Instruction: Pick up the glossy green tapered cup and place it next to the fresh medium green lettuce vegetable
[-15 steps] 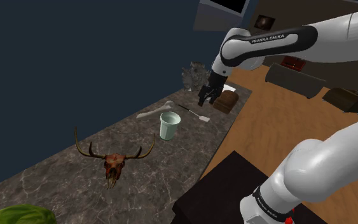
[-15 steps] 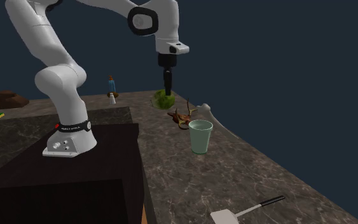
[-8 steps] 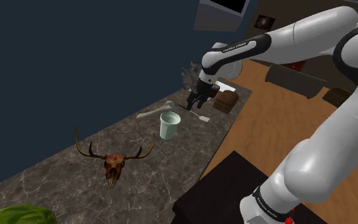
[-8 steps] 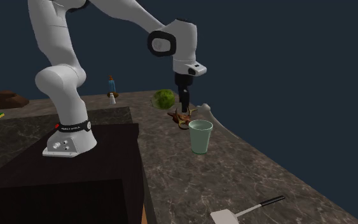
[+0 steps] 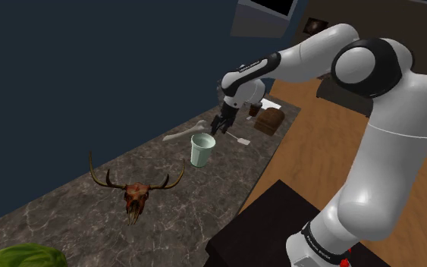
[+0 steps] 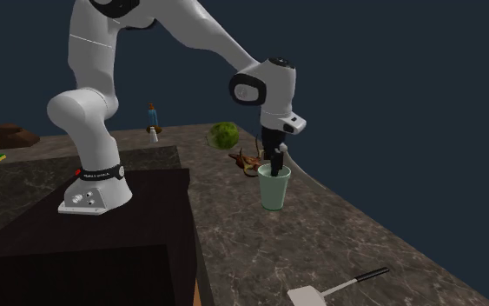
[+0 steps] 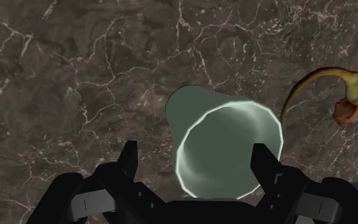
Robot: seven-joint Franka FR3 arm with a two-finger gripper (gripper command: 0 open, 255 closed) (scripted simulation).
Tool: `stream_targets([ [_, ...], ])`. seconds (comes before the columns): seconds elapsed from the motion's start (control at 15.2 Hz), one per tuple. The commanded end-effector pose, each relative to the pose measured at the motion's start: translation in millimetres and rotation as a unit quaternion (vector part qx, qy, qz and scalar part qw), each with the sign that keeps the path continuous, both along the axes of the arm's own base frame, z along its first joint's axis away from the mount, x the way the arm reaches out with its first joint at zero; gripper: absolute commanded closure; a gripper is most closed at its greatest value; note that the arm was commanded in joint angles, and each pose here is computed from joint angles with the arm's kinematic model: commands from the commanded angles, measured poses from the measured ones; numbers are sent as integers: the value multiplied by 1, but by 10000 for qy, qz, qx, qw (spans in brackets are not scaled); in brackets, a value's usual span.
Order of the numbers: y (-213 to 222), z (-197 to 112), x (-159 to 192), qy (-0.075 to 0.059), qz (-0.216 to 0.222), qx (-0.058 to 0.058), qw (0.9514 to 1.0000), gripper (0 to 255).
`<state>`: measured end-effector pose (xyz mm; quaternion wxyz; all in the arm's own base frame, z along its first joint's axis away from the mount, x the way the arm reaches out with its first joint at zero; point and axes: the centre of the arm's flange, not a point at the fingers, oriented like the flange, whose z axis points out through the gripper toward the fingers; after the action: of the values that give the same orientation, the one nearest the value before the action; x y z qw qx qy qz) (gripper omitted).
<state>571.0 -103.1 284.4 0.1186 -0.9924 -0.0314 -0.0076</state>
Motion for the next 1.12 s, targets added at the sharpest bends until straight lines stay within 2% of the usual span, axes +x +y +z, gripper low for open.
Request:
stream_targets([
  [0.0,-3,-21,20,-21,68,70,9999,0],
  [0.07,-5,-31,29,-30,100,103,9999,0],
  [0.59,6,-70,30,-30,101,104,9999,0],
  [1.06,6,-70,30,-30,101,104,9999,0],
])
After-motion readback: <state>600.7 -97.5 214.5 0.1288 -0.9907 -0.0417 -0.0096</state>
